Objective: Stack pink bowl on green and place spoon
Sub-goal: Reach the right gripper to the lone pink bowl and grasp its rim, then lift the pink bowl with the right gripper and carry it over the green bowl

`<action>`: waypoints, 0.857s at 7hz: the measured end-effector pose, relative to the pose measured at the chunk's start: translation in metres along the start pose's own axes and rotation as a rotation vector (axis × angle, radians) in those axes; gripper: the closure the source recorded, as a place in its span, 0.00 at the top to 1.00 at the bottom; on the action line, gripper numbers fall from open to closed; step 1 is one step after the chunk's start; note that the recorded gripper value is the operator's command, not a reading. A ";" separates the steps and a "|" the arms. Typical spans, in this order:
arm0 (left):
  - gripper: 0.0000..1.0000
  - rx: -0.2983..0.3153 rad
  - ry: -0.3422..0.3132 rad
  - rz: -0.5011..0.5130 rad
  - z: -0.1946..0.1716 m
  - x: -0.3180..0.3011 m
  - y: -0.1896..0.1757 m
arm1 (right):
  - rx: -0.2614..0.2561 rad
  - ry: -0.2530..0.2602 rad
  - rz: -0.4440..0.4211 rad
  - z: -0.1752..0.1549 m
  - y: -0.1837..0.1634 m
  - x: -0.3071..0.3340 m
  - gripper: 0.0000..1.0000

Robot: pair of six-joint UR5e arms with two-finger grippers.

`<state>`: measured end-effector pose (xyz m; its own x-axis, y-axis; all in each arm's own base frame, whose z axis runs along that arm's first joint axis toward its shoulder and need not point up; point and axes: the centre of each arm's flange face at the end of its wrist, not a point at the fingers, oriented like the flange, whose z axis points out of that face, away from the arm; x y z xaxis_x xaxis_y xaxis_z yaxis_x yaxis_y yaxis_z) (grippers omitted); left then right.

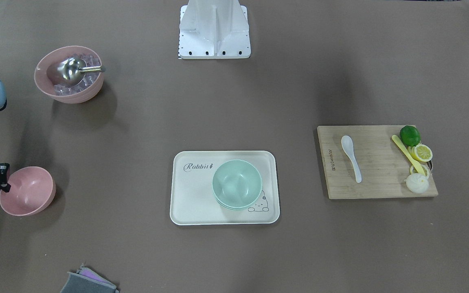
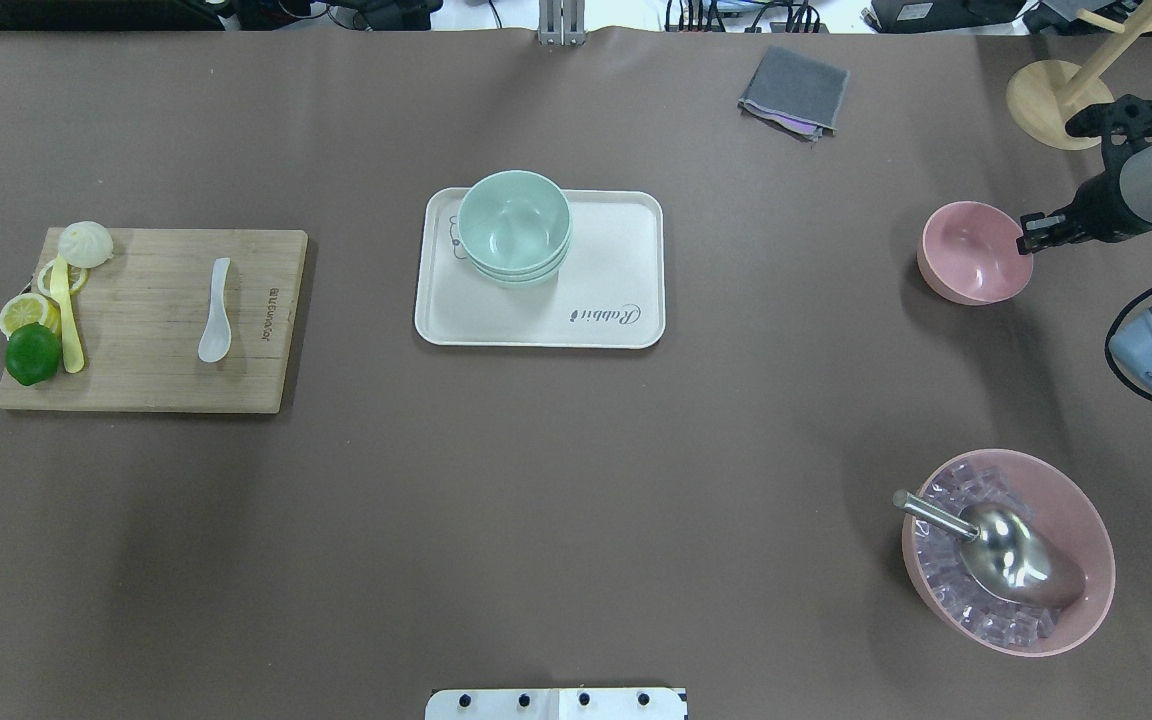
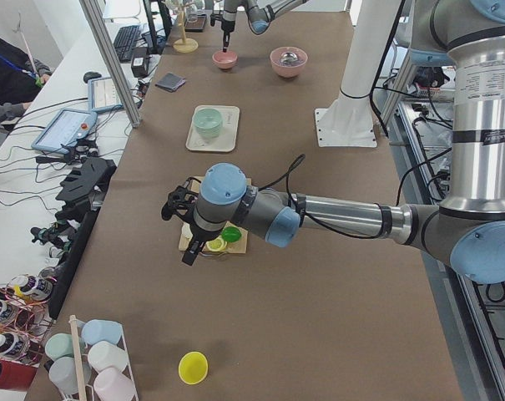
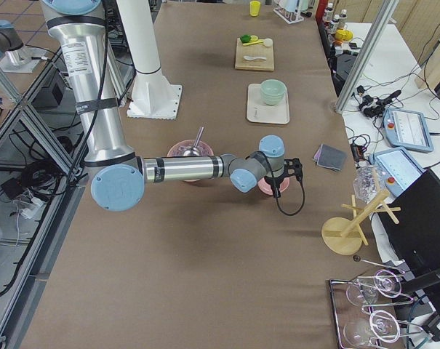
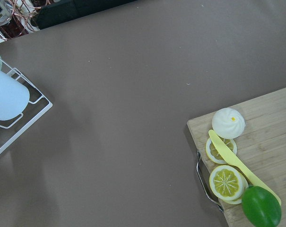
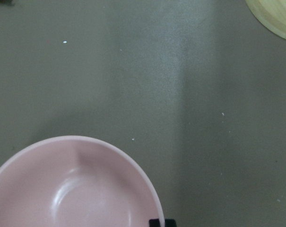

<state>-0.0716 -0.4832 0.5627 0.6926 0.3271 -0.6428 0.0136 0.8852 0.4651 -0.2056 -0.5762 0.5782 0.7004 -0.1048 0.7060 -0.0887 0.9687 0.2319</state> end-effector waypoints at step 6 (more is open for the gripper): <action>0.98 0.000 0.018 -0.001 0.000 0.001 0.000 | 0.135 -0.165 0.004 -0.062 -0.070 -0.160 0.00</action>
<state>-0.0705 -0.4825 0.5622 0.6796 0.3321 -0.6541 0.0142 0.8856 0.4643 -0.2677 -0.6133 0.4073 0.5758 -0.1474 0.8042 -0.1929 0.9314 0.3088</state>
